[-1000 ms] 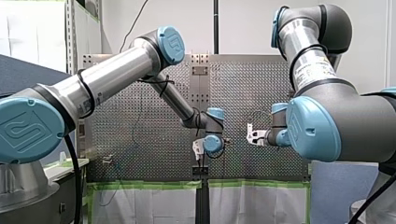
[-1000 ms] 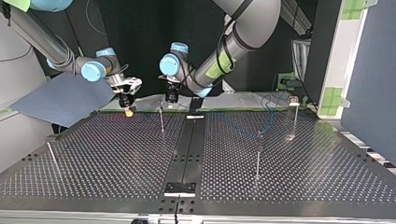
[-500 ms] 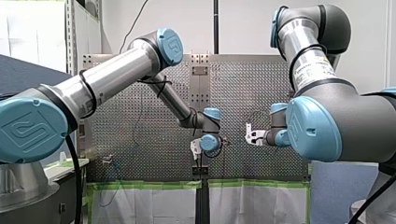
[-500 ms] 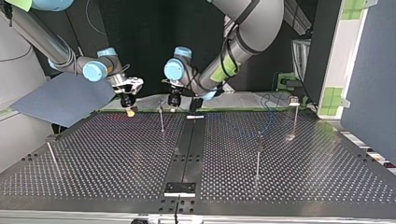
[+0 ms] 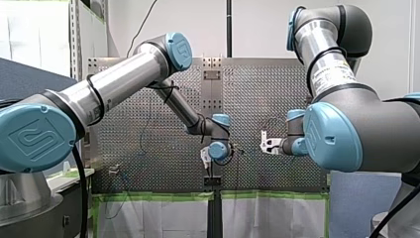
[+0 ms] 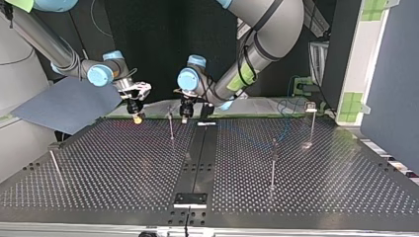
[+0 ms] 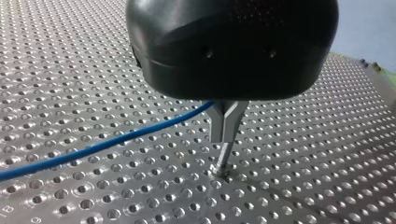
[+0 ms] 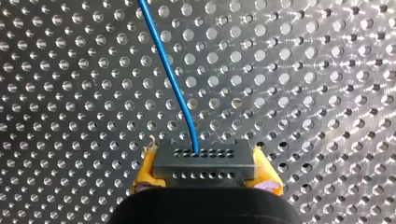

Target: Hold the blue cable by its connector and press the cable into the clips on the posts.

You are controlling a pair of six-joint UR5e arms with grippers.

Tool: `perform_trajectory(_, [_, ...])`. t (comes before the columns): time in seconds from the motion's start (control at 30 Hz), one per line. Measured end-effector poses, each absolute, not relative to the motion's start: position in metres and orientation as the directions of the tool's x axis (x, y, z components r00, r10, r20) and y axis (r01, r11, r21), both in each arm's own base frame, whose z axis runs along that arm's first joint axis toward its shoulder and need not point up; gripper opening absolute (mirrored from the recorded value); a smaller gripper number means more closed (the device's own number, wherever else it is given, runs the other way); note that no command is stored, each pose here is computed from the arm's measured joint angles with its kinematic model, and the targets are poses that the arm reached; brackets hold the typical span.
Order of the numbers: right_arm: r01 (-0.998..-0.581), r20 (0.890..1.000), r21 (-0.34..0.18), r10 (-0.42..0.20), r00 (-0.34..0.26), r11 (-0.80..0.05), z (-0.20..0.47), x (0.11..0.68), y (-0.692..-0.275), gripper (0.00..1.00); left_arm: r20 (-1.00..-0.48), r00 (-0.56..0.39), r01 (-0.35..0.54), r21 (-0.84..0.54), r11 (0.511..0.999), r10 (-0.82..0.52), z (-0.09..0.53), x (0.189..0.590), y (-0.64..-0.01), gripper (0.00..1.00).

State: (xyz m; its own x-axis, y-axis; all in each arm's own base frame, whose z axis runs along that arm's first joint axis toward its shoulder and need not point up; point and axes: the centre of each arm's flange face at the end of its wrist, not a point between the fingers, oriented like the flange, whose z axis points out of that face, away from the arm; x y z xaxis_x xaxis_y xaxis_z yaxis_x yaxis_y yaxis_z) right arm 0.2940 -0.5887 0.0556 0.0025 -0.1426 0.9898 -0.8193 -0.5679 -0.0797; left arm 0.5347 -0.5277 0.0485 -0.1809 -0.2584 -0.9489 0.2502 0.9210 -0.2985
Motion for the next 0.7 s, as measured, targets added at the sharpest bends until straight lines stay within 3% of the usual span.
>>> perform_trajectory(0.4, [-0.829, 0.990, -0.087, -0.139, -0.012, -0.552, 0.056, 0.287, -0.593, 0.00, -0.946, -0.233, 0.273, -0.288, 0.918, -0.227, 0.024, 0.546, -0.539, 0.02])
perform_trajectory(0.7, [-0.840, 0.994, -0.093, -0.098, -0.047, -0.535, 0.060, 0.285, -0.601, 0.00, -0.951, -0.251, 0.245, -0.242, 0.939, -0.180, 0.021, 0.579, -0.526, 0.02])
